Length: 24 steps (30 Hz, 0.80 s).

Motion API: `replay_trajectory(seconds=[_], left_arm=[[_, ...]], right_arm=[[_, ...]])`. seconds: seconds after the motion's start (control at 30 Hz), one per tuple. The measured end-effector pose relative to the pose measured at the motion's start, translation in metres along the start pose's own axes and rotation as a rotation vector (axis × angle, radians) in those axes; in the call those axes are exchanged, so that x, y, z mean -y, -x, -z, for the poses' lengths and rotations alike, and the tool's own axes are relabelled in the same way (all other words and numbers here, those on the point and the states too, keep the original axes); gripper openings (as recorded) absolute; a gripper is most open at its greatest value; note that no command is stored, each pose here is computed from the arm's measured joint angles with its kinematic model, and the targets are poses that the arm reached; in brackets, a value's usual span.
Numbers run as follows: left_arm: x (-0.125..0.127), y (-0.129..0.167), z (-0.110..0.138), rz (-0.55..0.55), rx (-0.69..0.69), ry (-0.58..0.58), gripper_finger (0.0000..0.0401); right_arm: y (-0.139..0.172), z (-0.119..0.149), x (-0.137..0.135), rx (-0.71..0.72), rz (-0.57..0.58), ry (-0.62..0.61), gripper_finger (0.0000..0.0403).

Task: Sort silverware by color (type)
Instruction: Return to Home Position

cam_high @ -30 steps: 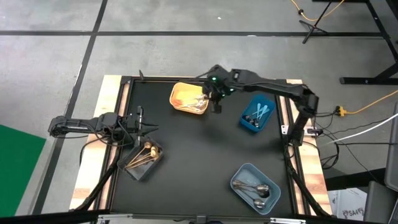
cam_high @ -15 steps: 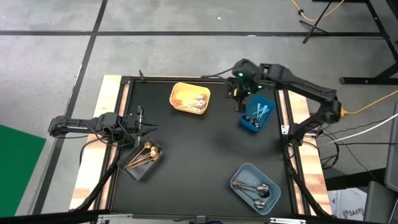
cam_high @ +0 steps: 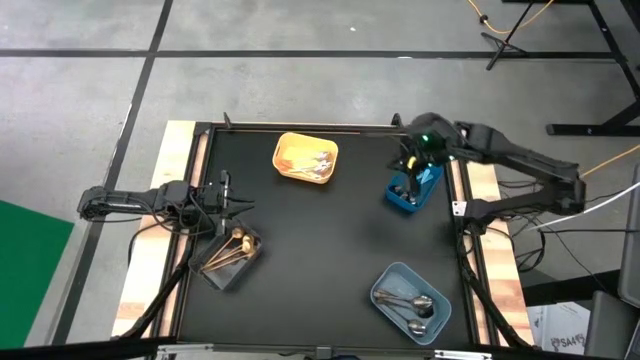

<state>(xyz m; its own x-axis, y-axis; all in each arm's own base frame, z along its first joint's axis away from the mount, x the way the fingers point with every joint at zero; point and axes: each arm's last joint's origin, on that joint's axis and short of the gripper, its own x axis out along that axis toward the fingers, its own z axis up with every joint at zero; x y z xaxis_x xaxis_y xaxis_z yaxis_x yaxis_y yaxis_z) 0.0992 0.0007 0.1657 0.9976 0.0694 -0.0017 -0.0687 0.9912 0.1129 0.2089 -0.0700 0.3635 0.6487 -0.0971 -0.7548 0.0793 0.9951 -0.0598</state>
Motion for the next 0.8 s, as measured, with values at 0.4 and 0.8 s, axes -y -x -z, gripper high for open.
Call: replay_trajectory(seconds=[0.4, 0.8], left_arm=[[0.000, 0.000, 0.000, 0.000, 0.000, 0.000, 0.0060], [0.000, 0.000, 0.000, 0.000, 0.000, 0.000, 0.0060]], right_arm=[[-0.022, 0.122, -0.026, 0.092, 0.013, -0.193, 0.0003], [0.002, 0.167, -0.041, 0.590, 0.020, -0.209, 0.0003]])
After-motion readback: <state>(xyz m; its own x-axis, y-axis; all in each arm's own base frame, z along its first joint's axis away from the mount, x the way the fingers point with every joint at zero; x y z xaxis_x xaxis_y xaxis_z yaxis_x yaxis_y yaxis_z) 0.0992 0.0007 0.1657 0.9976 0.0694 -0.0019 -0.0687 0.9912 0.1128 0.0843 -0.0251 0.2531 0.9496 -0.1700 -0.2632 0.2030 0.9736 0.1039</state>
